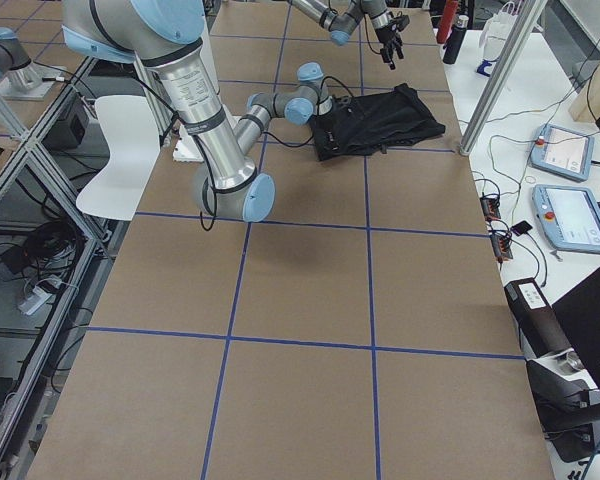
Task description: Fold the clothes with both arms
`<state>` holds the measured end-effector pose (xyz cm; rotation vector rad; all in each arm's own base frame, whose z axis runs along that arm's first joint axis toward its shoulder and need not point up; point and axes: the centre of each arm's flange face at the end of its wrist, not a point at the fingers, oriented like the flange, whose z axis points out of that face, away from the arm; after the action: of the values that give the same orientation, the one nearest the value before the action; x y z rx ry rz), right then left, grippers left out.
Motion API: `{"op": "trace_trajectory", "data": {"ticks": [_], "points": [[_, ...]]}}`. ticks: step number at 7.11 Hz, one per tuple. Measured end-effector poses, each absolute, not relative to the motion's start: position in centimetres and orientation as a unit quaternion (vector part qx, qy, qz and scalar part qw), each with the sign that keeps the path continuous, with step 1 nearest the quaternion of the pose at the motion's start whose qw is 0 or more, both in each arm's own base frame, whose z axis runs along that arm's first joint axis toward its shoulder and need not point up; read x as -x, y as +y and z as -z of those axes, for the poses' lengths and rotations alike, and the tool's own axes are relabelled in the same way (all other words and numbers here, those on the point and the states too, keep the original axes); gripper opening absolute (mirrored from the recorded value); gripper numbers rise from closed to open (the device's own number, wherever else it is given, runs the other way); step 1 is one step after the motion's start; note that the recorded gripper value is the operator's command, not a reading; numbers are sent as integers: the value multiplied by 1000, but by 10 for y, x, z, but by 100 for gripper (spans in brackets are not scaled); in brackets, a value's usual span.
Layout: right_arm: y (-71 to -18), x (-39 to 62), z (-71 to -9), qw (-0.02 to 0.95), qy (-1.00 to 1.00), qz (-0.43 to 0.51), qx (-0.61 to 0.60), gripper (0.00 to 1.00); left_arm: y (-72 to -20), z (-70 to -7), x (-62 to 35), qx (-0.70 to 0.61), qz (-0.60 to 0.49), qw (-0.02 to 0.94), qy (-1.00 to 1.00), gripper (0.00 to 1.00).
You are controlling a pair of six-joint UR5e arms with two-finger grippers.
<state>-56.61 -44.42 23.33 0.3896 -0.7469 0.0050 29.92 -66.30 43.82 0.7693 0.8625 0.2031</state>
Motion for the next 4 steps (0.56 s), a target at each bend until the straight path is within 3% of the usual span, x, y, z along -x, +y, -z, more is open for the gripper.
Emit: {"op": "trace_trajectory", "data": {"ticks": [2,4], "points": [[-488,589,-226,898,-399,-67,-170,99,-662,-440,-298,-363,-96,833,407,100],[-521,616,-230,884,-424,-122,-152,88,-659,-445,-297,-363,-96,833,407,100]]}}
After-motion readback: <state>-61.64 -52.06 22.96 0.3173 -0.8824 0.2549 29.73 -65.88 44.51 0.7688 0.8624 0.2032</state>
